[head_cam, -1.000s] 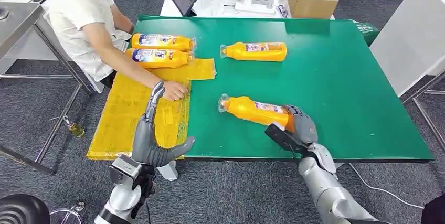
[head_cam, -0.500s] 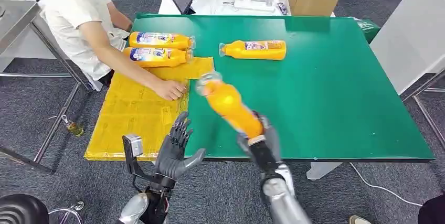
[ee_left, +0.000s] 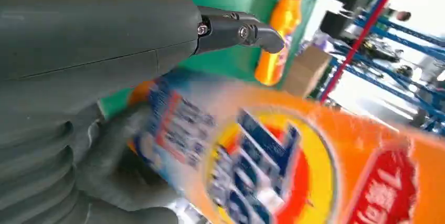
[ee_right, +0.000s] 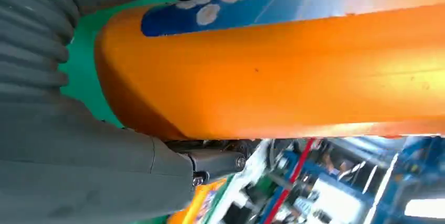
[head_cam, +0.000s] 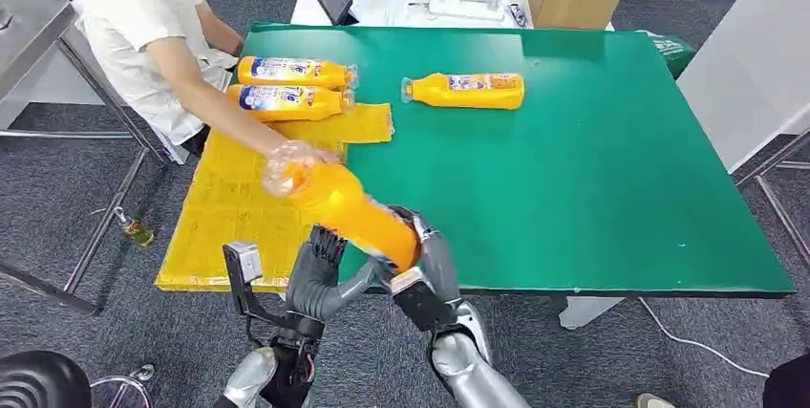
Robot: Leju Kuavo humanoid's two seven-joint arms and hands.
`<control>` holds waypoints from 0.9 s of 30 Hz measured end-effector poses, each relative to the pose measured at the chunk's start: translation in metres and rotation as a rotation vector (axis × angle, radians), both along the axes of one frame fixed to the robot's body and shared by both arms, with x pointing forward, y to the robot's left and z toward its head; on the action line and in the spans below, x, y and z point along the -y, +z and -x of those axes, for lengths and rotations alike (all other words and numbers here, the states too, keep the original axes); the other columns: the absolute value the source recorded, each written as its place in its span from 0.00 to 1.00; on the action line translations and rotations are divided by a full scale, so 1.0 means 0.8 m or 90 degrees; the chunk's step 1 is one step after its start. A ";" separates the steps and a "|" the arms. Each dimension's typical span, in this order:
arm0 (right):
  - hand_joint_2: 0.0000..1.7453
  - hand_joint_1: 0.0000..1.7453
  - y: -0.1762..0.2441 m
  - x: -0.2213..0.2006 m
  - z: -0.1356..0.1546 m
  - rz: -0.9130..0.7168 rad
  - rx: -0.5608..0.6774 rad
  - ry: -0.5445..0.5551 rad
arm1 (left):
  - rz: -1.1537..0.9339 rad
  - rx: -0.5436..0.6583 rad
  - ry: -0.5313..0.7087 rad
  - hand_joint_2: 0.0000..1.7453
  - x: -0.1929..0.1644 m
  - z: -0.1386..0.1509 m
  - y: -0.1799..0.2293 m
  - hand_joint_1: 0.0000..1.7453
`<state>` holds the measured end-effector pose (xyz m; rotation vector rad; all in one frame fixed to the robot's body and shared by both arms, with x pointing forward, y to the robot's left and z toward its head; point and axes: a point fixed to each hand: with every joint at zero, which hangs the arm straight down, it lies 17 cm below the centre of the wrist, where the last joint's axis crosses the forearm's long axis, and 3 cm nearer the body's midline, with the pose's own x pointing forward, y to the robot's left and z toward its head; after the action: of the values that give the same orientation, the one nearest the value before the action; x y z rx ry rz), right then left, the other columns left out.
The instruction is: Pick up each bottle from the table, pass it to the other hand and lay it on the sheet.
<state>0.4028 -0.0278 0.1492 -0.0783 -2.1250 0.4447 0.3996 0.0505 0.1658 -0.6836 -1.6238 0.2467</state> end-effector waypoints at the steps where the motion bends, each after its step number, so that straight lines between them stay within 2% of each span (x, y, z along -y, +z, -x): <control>1: 1.00 0.92 -0.001 -0.006 0.002 0.006 0.001 0.009 | 0.002 0.009 0.004 1.00 -0.001 0.000 0.005 0.00; 6: 1.00 0.93 -0.012 -0.037 0.015 0.027 -0.009 0.054 | 0.003 0.067 0.042 1.00 -0.012 0.000 0.036 0.00; 13: 1.00 0.91 -0.018 -0.050 0.020 0.035 -0.014 0.072 | 0.008 0.081 0.059 1.00 -0.020 -0.002 0.047 0.00; 23: 1.00 0.91 -0.032 -0.053 0.027 0.068 -0.009 0.063 | 0.085 0.023 0.016 1.00 -0.027 -0.008 0.042 0.00; 24: 1.00 0.94 -0.034 -0.053 0.027 0.070 -0.010 0.063 | 0.085 0.022 0.016 1.00 -0.028 -0.009 0.042 0.71; 25: 1.00 0.93 -0.034 -0.053 0.027 0.071 -0.011 0.064 | 0.085 0.021 0.017 1.00 -0.029 -0.009 0.041 1.00; 27: 1.00 0.92 -0.036 -0.053 0.027 0.074 -0.010 0.063 | 0.089 0.018 0.014 1.00 -0.029 -0.009 0.041 1.00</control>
<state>0.3812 0.0147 0.1208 -0.0357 -2.0929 0.6253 0.4069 0.0740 0.1984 -0.7795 -1.6523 0.3703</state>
